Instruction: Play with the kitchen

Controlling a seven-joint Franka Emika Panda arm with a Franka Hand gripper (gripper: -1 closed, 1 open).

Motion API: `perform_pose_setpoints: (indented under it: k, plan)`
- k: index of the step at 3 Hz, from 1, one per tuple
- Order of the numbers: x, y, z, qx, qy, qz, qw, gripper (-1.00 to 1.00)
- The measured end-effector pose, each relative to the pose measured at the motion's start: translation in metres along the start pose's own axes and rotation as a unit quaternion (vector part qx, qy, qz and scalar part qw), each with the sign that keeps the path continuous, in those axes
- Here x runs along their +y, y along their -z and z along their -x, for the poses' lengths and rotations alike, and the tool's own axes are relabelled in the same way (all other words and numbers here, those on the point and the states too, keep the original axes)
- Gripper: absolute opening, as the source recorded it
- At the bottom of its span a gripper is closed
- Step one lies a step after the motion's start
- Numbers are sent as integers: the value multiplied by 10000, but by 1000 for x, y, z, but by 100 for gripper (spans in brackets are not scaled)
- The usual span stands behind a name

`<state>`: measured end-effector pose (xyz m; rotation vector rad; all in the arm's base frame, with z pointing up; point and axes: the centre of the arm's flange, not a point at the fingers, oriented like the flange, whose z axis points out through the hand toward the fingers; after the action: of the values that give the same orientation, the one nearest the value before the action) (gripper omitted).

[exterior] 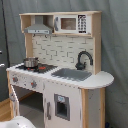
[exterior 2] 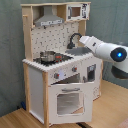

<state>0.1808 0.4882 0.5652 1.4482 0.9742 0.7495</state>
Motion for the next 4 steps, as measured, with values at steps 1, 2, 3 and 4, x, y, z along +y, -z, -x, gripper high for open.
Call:
perform_pose_setpoints:
  k: [1,2,3,4]
  plan:
    - [9,-3,16,-241,230,-323,9989,100]
    - [20,-11,30,-445,441,-650,9959,100]
    - [27,-23,41,-577,673,-1026,9908,100]
    - [23,-41,45,-609,977,-1559,9810,100]
